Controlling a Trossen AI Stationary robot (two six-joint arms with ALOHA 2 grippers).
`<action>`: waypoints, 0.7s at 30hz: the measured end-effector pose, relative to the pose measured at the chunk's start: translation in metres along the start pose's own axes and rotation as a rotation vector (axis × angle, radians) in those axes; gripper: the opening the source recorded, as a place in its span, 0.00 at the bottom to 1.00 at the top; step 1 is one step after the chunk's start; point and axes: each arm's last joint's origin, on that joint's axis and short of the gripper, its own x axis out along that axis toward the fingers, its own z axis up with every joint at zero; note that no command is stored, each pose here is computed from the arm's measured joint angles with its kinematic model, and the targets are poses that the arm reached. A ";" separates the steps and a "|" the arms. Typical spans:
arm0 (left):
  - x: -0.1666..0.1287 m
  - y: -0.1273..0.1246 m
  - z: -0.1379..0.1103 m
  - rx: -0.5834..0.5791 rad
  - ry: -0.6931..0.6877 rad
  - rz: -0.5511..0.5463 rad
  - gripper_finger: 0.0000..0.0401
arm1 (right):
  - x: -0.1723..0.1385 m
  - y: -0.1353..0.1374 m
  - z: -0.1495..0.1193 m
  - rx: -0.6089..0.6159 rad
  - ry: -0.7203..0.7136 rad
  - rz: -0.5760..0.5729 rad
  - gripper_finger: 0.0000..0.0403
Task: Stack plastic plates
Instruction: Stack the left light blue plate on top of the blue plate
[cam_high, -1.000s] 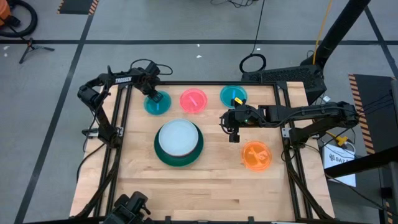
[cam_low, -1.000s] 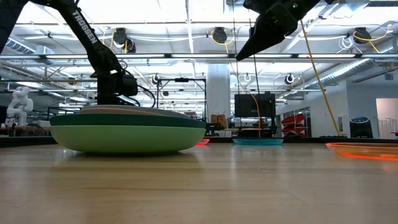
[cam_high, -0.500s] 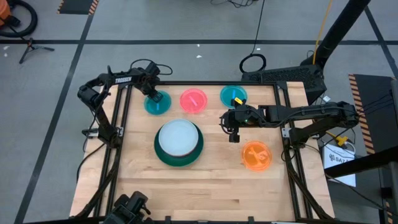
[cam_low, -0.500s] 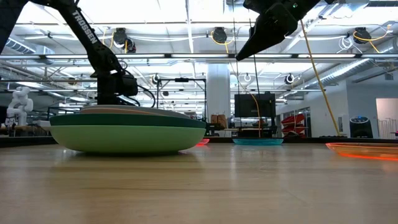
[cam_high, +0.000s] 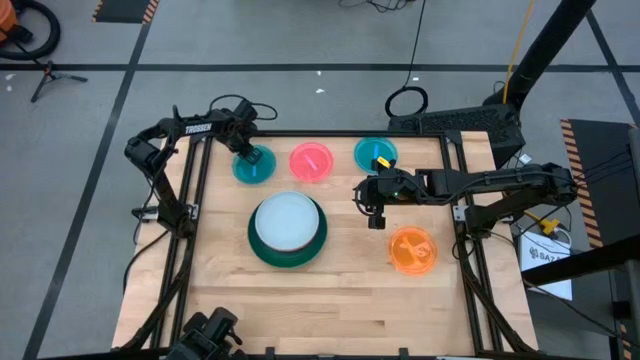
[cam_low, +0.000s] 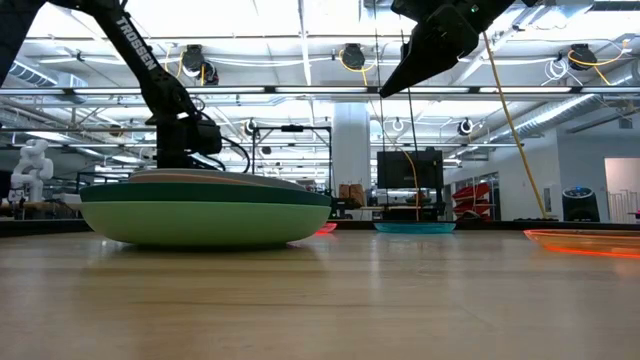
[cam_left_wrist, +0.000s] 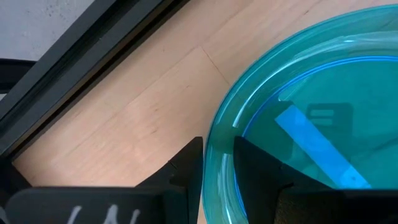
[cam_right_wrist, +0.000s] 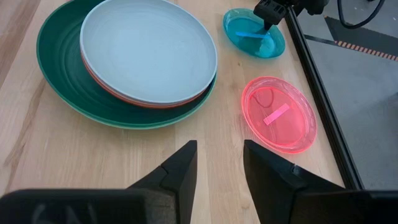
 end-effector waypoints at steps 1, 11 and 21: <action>0.000 0.000 0.000 0.000 0.000 0.000 0.23 | 0.000 0.000 0.000 0.000 0.000 0.000 0.30; -0.004 0.001 0.003 0.000 -0.002 0.005 0.04 | 0.000 0.000 0.000 0.000 0.000 0.000 0.30; -0.014 0.003 0.013 -0.004 -0.019 0.005 0.02 | 0.000 0.000 0.000 0.000 0.000 0.000 0.30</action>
